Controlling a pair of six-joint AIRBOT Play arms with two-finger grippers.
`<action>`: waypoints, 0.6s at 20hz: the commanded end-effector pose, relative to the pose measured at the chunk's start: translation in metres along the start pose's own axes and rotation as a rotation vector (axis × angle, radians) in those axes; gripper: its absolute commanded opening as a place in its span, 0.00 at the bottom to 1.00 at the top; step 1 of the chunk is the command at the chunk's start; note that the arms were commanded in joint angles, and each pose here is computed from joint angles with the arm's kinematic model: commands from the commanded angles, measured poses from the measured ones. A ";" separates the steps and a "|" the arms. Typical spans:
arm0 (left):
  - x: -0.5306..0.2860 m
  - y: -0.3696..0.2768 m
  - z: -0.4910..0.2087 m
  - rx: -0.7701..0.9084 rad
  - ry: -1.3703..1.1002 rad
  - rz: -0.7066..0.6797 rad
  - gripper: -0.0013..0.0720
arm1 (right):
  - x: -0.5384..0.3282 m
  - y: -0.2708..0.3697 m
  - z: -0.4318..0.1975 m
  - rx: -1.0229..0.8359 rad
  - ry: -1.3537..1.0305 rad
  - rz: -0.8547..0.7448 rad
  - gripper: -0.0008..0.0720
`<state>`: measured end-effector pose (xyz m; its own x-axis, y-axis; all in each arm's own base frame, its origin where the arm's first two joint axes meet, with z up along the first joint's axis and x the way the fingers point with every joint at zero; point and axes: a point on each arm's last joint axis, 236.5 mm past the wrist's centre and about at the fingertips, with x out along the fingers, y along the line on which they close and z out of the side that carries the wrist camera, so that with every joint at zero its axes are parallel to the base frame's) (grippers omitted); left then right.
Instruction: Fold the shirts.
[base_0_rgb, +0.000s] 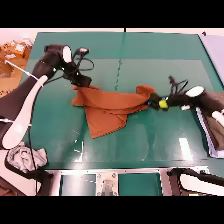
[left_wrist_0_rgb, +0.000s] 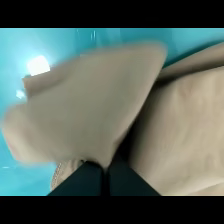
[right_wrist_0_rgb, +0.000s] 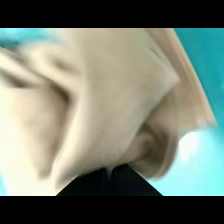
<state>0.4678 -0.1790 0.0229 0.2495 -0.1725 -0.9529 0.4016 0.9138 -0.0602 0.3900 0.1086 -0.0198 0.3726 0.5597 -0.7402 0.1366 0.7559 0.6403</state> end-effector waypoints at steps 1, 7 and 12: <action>-0.071 -0.008 0.031 0.023 -0.096 -0.004 0.06 | -0.078 0.064 0.059 -0.150 -0.162 0.076 0.03; -0.277 -0.037 0.069 0.053 -0.664 -0.039 0.06 | -0.313 0.189 0.109 -0.390 -0.707 0.139 0.03; -0.423 -0.103 0.011 0.148 -0.953 -0.247 0.06 | -0.444 0.249 0.074 -0.504 -1.023 0.130 0.03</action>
<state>0.3949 -0.1954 0.3661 0.7315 -0.5059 -0.4571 0.5230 0.8465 -0.1000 0.3725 0.0262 0.4137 0.9240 0.3472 -0.1600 -0.2485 0.8636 0.4387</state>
